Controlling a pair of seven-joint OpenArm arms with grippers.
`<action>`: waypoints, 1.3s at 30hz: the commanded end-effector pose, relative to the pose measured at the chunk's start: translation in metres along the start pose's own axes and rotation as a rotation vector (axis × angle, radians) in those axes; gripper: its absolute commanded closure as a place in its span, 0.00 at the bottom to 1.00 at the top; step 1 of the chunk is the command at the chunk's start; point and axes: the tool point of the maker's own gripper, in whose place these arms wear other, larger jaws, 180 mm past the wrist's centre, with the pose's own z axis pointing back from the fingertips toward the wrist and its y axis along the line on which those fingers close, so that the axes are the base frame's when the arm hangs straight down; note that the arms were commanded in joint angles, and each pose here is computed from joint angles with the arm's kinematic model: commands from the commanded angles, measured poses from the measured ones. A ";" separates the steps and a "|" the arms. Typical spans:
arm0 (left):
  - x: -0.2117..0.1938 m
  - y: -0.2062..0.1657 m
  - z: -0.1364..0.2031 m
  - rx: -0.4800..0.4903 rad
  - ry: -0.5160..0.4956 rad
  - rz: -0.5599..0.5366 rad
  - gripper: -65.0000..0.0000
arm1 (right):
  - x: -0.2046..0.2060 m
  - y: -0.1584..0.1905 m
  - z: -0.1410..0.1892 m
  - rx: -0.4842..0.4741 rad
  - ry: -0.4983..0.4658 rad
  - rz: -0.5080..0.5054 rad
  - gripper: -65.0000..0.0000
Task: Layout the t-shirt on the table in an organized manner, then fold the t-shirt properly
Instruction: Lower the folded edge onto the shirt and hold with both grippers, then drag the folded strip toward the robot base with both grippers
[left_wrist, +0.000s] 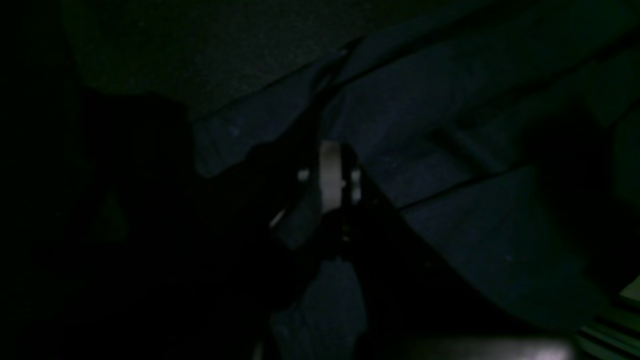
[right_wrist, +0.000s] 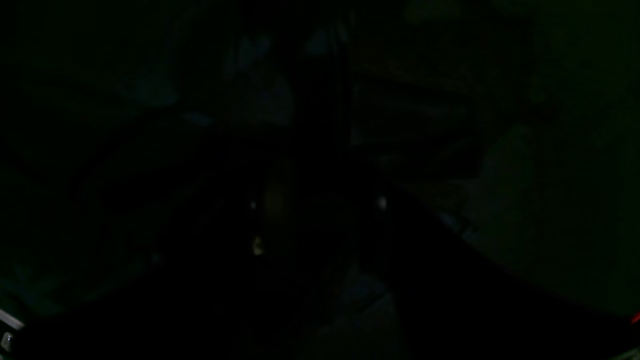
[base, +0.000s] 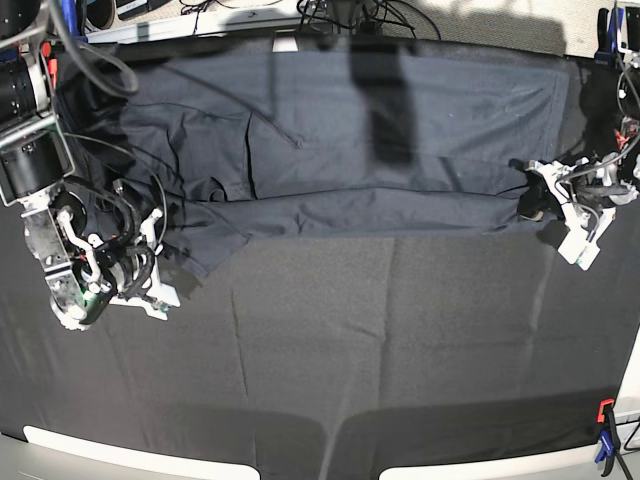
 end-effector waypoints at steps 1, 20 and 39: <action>0.018 0.006 0.007 0.012 -0.050 -0.019 1.00 | 0.009 -0.014 0.014 -0.029 -0.043 0.022 0.77; 0.018 0.006 0.008 0.014 -0.049 -0.020 1.00 | 0.042 -0.031 0.050 -0.097 -0.184 0.061 1.00; 0.015 0.006 0.008 0.017 -0.033 -0.028 1.00 | 0.018 0.015 0.105 -0.154 -0.439 0.027 1.00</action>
